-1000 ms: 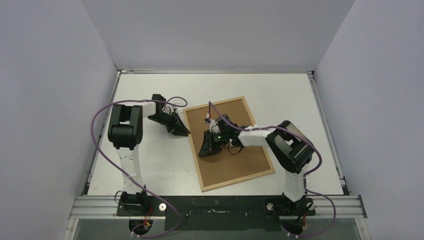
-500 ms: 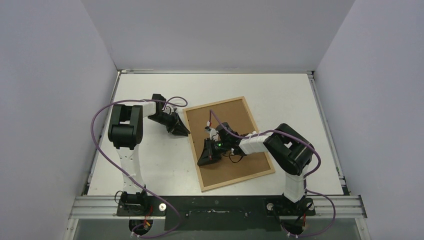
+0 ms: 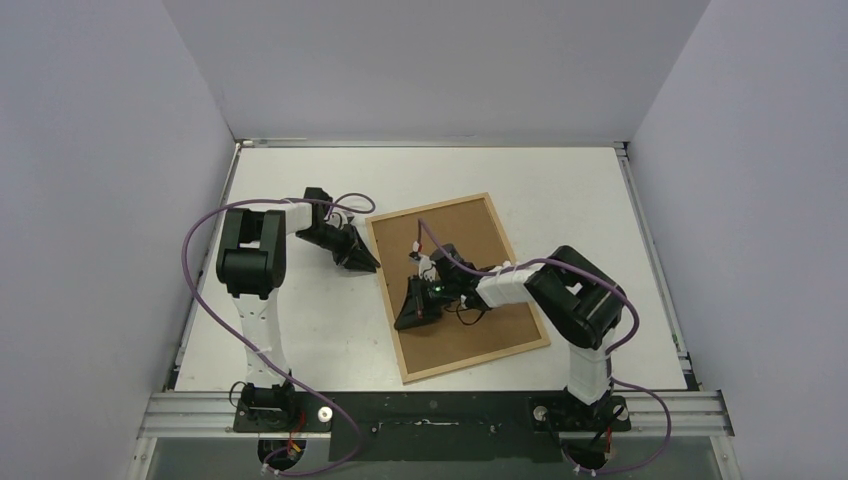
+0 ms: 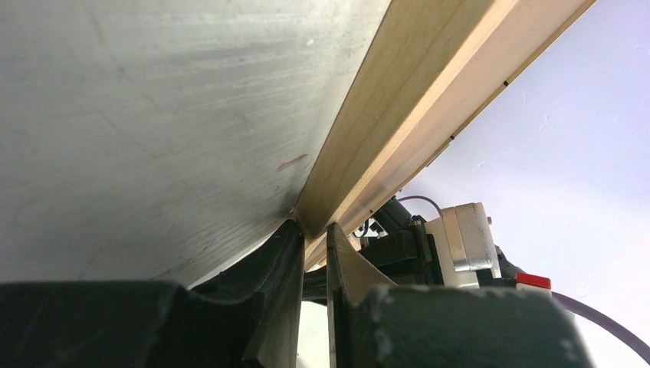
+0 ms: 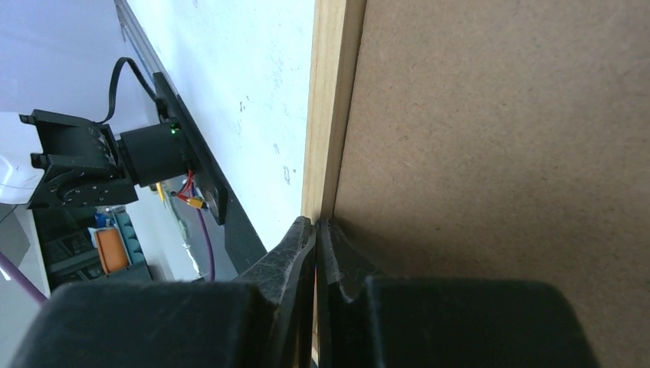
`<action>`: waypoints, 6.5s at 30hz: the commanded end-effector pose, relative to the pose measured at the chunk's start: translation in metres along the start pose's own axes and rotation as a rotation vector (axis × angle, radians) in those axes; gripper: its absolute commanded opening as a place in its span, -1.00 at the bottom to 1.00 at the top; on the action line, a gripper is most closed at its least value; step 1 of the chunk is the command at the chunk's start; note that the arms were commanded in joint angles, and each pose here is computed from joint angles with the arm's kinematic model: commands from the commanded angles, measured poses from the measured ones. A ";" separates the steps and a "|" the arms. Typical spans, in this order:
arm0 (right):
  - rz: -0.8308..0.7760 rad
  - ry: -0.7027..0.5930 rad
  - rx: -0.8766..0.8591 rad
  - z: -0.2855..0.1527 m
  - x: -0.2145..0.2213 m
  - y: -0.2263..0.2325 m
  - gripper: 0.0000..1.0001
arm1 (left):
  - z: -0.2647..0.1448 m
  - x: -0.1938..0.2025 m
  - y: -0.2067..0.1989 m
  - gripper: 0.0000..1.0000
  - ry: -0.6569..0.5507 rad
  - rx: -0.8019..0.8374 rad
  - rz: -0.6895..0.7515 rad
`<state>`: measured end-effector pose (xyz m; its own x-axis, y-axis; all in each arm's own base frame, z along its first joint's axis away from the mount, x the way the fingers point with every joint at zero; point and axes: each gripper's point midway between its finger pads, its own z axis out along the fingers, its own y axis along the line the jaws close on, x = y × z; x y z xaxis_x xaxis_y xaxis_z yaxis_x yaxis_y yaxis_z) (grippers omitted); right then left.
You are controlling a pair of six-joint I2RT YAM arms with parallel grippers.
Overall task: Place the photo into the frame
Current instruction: Adjust the photo frame at the center of the board, then install the photo frame at the center of the board.
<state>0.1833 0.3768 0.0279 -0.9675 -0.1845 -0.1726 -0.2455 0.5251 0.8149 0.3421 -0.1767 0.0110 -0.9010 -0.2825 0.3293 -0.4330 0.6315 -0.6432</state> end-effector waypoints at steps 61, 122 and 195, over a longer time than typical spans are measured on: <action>0.231 -0.254 0.317 -0.142 0.022 -0.097 0.27 | 0.049 -0.079 -0.045 -0.03 -0.239 -0.196 0.337; -0.078 -0.128 -0.301 0.100 -0.120 0.112 -0.90 | -0.101 0.022 0.097 -0.50 -0.559 -0.446 -0.051; -0.006 -0.109 -0.234 0.115 -0.106 0.075 -0.99 | -0.075 0.024 0.119 -0.69 -0.452 -0.478 -0.099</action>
<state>0.2629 0.5237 0.0351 -0.9647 -0.1073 -0.2404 -0.2632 0.4012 0.8773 0.2794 -0.0586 0.0198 -0.8191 -0.5724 -0.0372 -0.5426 0.7943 -0.2733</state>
